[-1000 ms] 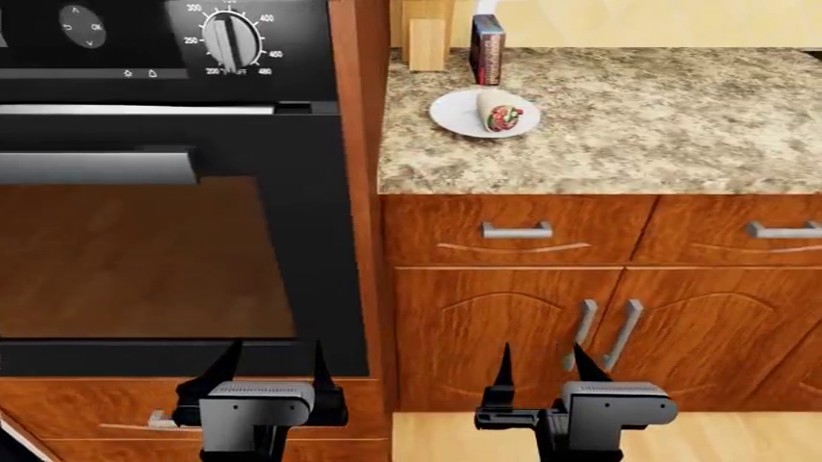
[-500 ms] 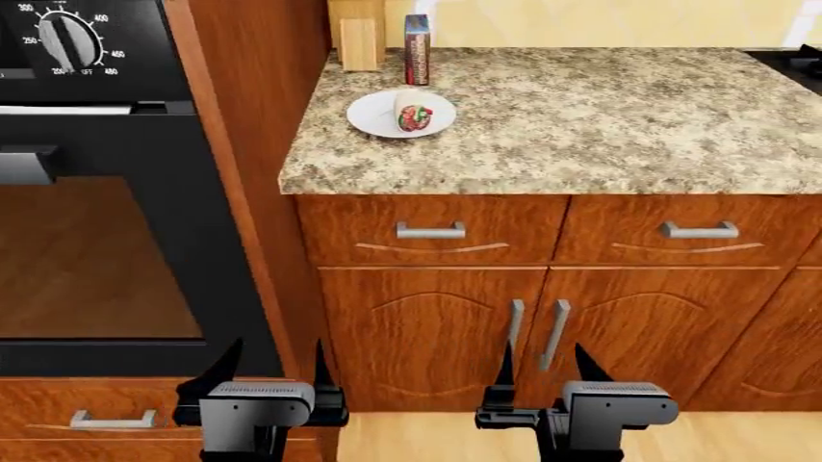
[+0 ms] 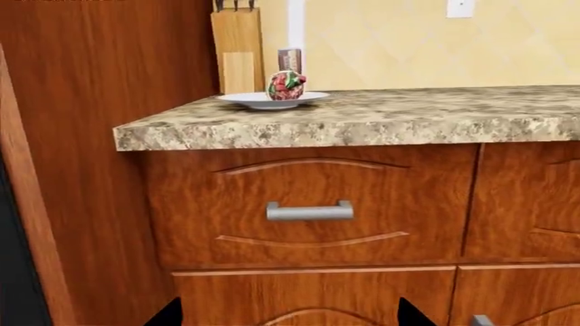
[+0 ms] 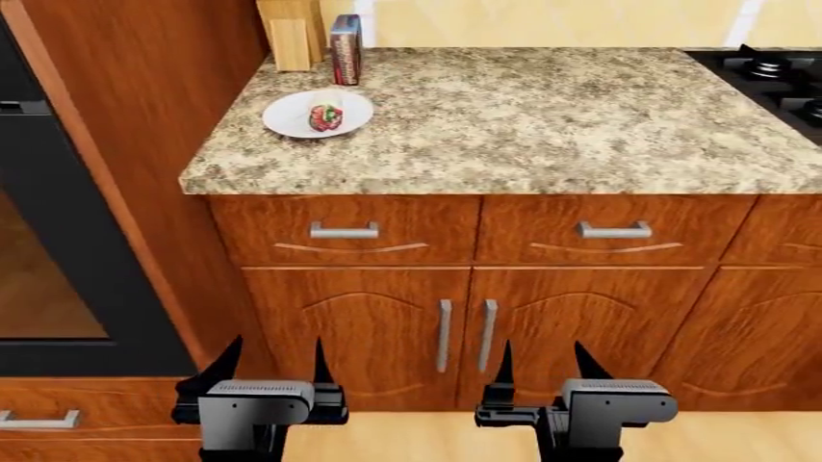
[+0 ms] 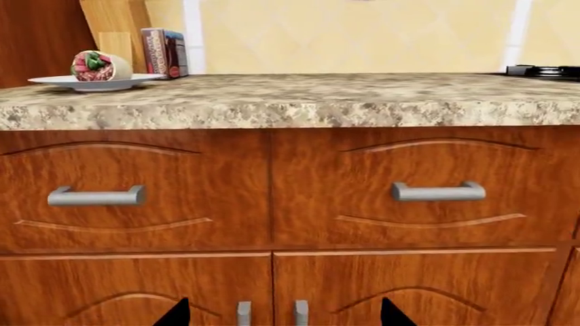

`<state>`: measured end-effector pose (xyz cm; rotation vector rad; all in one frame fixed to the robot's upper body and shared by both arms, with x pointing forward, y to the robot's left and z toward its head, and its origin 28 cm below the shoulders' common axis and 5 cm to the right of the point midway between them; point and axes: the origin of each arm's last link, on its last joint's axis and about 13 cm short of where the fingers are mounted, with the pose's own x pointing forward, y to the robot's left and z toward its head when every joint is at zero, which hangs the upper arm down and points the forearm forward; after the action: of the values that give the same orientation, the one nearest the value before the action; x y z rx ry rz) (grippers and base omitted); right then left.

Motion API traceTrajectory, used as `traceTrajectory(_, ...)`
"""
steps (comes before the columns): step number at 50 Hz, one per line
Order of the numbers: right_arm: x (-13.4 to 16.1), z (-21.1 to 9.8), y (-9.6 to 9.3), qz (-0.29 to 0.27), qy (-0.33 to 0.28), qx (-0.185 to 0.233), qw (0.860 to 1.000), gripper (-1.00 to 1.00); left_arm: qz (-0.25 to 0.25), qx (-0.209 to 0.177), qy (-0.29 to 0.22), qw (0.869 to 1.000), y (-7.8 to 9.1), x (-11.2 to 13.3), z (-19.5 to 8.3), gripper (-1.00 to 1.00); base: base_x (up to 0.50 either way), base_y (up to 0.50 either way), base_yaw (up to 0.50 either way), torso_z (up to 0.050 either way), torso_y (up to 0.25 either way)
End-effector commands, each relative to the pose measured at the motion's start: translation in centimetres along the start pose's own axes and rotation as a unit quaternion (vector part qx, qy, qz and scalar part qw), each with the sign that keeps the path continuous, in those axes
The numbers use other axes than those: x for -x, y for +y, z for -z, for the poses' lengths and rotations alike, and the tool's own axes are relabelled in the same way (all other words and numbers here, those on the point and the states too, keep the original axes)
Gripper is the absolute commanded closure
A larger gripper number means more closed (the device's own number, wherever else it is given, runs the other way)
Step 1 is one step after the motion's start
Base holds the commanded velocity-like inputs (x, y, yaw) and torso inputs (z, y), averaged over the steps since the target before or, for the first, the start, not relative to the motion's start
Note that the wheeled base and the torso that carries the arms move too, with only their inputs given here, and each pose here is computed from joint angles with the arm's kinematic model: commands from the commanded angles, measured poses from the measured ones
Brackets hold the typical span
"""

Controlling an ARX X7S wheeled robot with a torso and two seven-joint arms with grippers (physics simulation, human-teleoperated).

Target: Pick the burrito from the counter and place it in the microwave.

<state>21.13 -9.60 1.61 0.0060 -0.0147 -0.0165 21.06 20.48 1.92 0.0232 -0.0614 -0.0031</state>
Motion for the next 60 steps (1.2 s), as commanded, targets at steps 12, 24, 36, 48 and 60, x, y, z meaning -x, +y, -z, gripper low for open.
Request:
traceTrajectory(12, 0.1, -0.1, 0.0, 0.0, -0.004, -0.001, 1.0, -1.0, -0.005, 0.014, 0.009, 1.0, 0.1, 0.0, -0.1, -1.0, 0.0, -0.5, 0.0, 0.0, 0.0)
traceTrajectory(24, 0.1, -6.7, -1.7, 0.01, -0.025, 0.017, 0.999, -1.0, -0.024, 0.022, -0.021, 0.999, 2.4, -1.1, -9.4, -1.0, 0.0, 0.0, 0.0, 0.0, 0.001)
traceTrajectory(36, 0.4, -16.5, -4.4, 0.032, -0.124, 0.069, 0.989, -1.0, 0.006, -0.036, -0.08, 0.996, 4.6, -1.4, -19.1, -1.0, 0.07, 0.0, 0.0, 0.0, 0.0)
traceTrajectory(48, 0.4, -16.5, -4.1, 0.02, -0.117, 0.066, 0.991, -1.0, 0.022, -0.037, -0.063, 0.997, 4.8, -1.7, -19.4, -1.0, 0.5, 0.0, 0.0, 0.0, 0.0)
traceTrajectory(60, 0.4, -16.7, -4.1, 0.021, -0.118, 0.063, 0.991, -1.0, 0.023, -0.038, -0.065, 0.997, 4.7, -1.9, -19.8, -1.0, 0.5, 0.0, 0.0, 0.0, 0.002)
